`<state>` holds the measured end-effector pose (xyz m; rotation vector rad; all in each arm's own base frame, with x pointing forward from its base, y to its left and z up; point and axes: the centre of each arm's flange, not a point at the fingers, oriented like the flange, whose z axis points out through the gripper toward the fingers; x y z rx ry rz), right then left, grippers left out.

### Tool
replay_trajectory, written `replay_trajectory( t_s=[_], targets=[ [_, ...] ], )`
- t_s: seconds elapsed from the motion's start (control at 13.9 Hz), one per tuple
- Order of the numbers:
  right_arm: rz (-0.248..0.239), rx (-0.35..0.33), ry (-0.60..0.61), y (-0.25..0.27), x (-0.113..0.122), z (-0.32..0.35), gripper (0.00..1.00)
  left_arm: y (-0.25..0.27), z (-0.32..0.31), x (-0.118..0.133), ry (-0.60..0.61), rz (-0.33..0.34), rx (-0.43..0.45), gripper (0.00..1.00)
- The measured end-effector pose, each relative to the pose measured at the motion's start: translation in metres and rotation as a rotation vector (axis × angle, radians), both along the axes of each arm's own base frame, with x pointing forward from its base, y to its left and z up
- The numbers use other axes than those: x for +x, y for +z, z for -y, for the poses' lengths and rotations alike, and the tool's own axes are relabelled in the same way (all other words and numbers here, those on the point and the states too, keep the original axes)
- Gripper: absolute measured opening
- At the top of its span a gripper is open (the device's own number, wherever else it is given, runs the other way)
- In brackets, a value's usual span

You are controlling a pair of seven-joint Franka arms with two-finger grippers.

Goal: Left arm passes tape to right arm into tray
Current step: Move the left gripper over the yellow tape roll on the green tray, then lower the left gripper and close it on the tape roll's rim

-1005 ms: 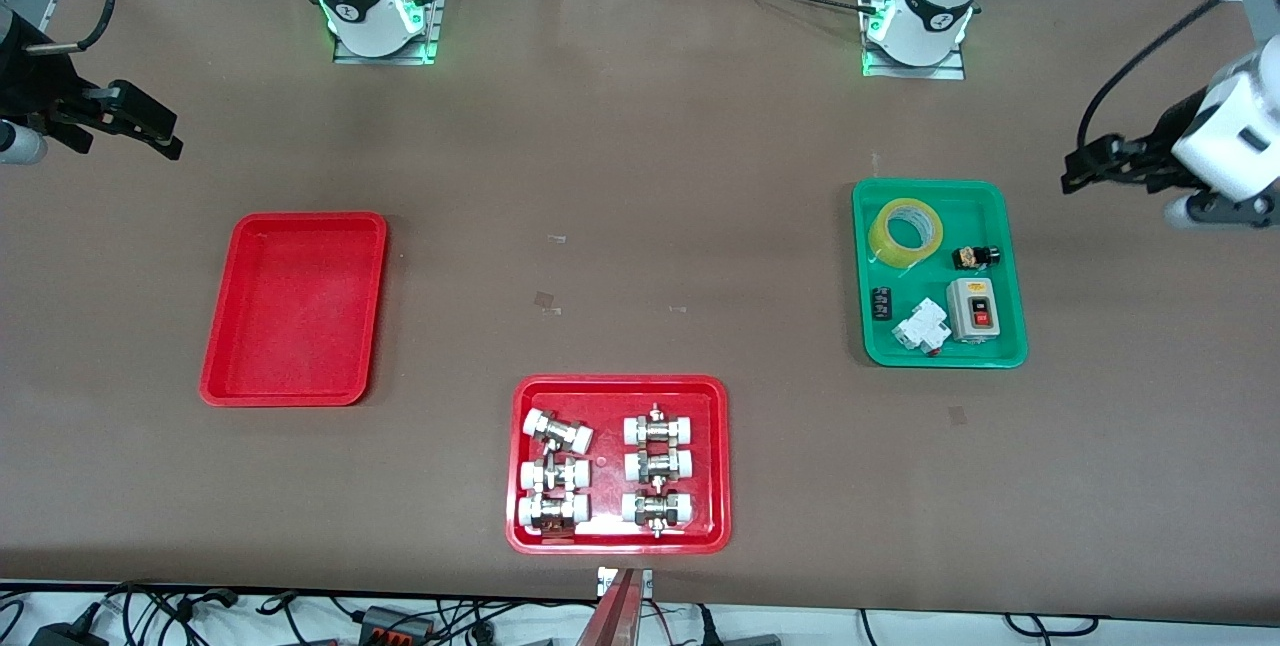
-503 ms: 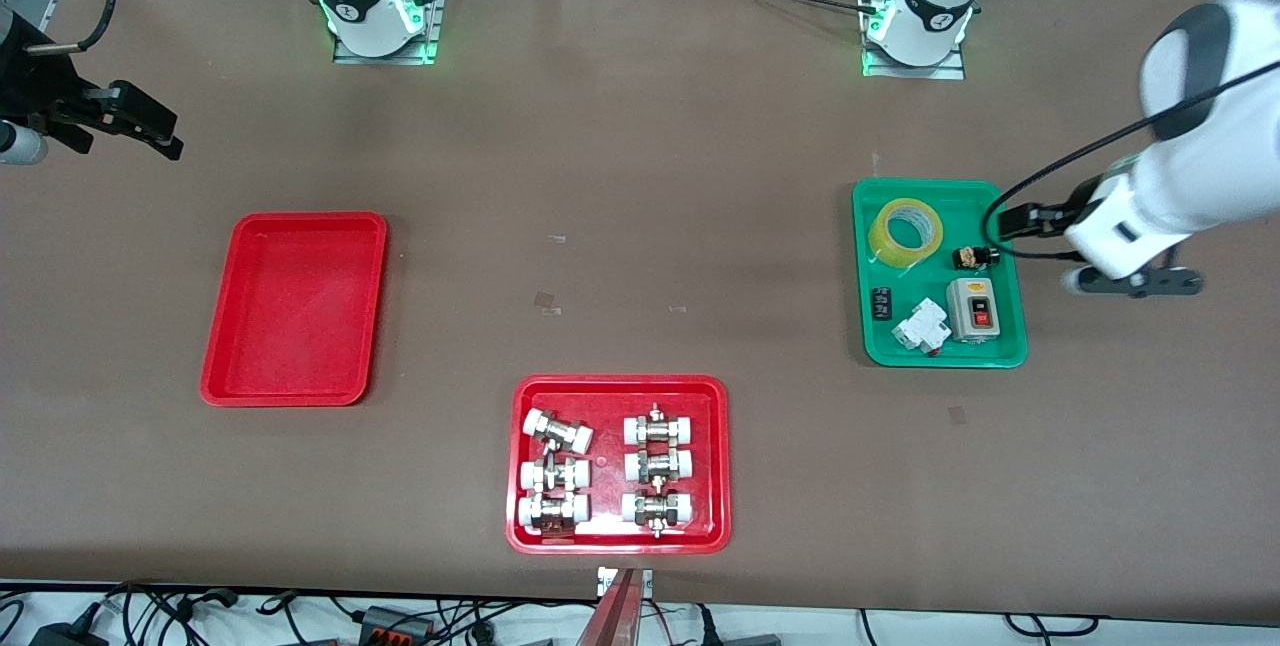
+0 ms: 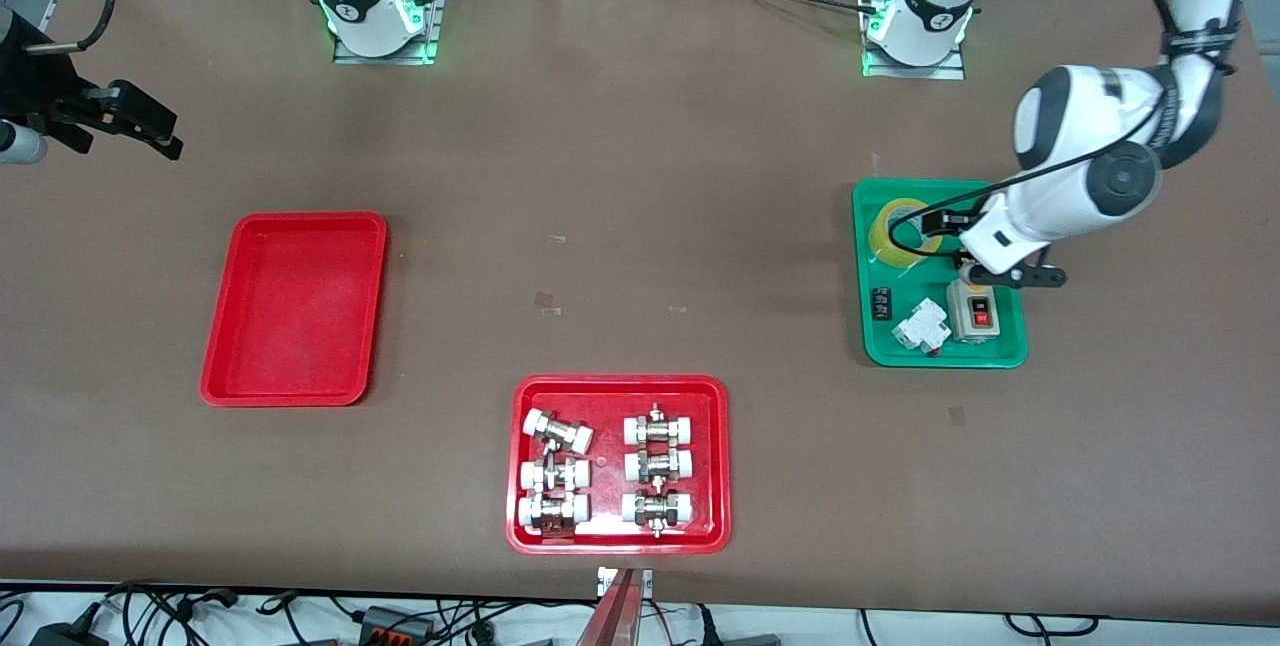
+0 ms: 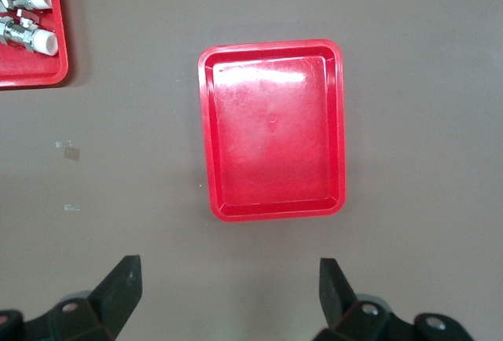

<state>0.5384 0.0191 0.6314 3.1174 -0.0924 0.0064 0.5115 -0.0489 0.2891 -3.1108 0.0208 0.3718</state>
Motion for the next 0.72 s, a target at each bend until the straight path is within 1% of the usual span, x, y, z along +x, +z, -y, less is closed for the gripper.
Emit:
replay_trajectory(
  t_s=[0.22,0.5,0.72],
  targets=[
    [0.0,0.0,0.0,0.0,0.0,0.0,1.0,-0.028,-0.003,-0.019,0.005,0.025,0.0,1.0],
    [0.0,0.0,0.0,0.0,0.0,0.0,1.0,-0.055,-0.005,-0.037,0.009,0.061,-0.001,1.0],
    [0.0,0.0,0.0,0.0,0.0,0.0,1.0,-0.068,-0.006,-0.044,0.009,0.059,0.0,0.99]
  ],
)
